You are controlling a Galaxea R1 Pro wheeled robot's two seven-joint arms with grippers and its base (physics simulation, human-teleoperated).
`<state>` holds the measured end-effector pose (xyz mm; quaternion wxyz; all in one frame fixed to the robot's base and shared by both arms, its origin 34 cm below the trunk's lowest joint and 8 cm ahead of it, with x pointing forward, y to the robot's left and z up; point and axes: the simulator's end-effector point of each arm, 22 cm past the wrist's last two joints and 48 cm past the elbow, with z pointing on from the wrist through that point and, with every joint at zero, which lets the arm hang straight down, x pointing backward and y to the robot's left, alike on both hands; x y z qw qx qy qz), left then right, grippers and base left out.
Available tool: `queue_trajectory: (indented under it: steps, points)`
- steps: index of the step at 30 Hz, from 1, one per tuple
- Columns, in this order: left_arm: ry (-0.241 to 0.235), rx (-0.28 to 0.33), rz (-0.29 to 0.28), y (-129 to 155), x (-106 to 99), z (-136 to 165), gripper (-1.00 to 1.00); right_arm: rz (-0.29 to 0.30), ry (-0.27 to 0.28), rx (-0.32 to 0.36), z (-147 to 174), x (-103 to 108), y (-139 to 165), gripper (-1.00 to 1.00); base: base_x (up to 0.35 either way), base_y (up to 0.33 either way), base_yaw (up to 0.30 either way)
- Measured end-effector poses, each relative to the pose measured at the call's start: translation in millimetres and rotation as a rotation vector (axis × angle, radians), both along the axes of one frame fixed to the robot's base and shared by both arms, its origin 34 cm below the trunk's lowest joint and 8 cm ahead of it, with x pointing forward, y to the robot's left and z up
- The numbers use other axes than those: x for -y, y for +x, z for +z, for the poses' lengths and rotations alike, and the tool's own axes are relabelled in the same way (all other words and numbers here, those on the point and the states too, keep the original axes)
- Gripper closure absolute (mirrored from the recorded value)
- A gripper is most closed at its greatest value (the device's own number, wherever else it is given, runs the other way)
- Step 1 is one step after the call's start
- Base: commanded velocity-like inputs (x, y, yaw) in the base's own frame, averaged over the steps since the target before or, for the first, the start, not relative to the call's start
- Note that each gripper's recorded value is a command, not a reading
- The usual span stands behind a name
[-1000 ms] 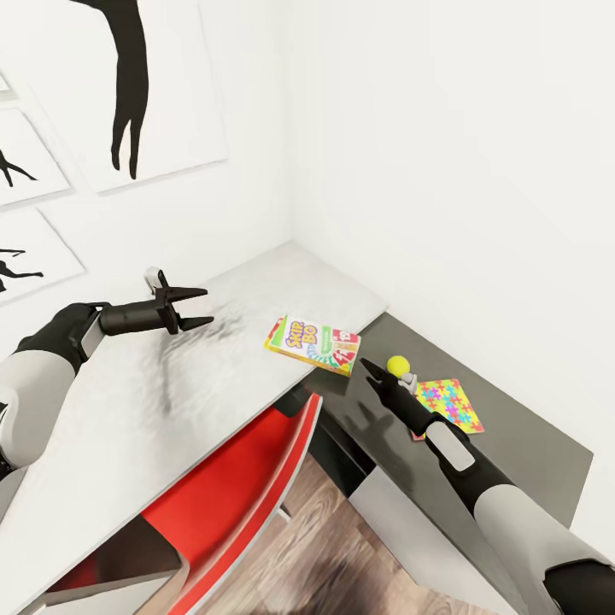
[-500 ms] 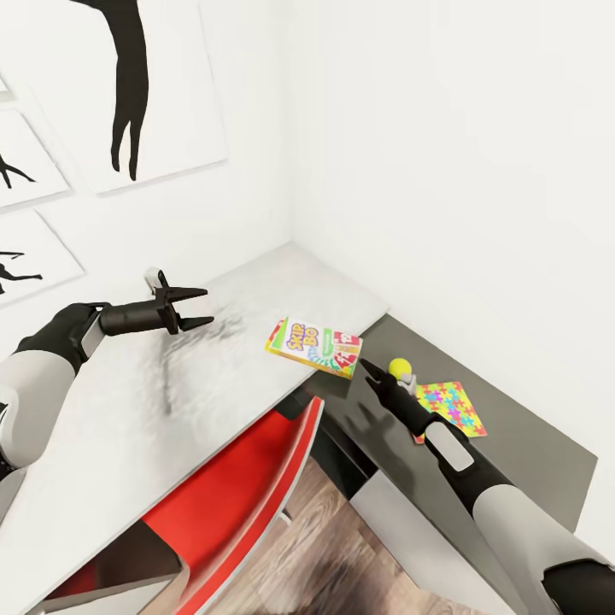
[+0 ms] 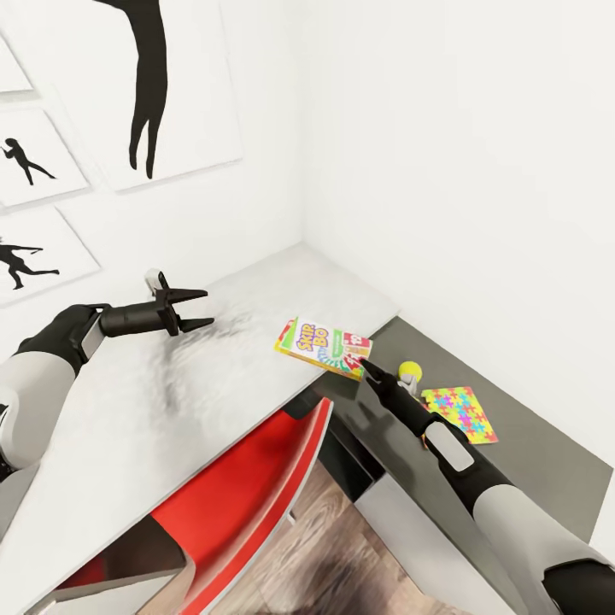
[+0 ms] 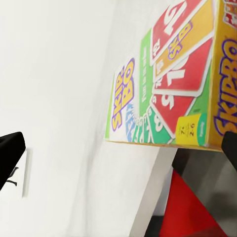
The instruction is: Put all the toys in the child's room - the three board games (two on the bed and one on the table), the two jigsaw puzzles on the table, and the tennis ball on the table - inside the toy box on the table in the child's room.
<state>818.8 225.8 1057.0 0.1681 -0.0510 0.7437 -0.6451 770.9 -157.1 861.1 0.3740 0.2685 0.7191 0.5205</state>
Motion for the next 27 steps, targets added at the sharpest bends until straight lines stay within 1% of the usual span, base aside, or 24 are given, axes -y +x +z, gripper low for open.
queue_trajectory:
  steps: [24, 27]
  points:
    - [0.0, -0.001, -0.001, 0, 1, 0, -1.0, -0.003, -0.011, -0.025, -6, 1, -1, -1.0, 0.0, 0.0, 0.002]
    - [0.0, -0.001, -0.002, 0, 1, 0, -1.0, -0.007, -0.021, -0.042, -10, 2, -1, -1.0, 0.0, 0.0, 0.0]
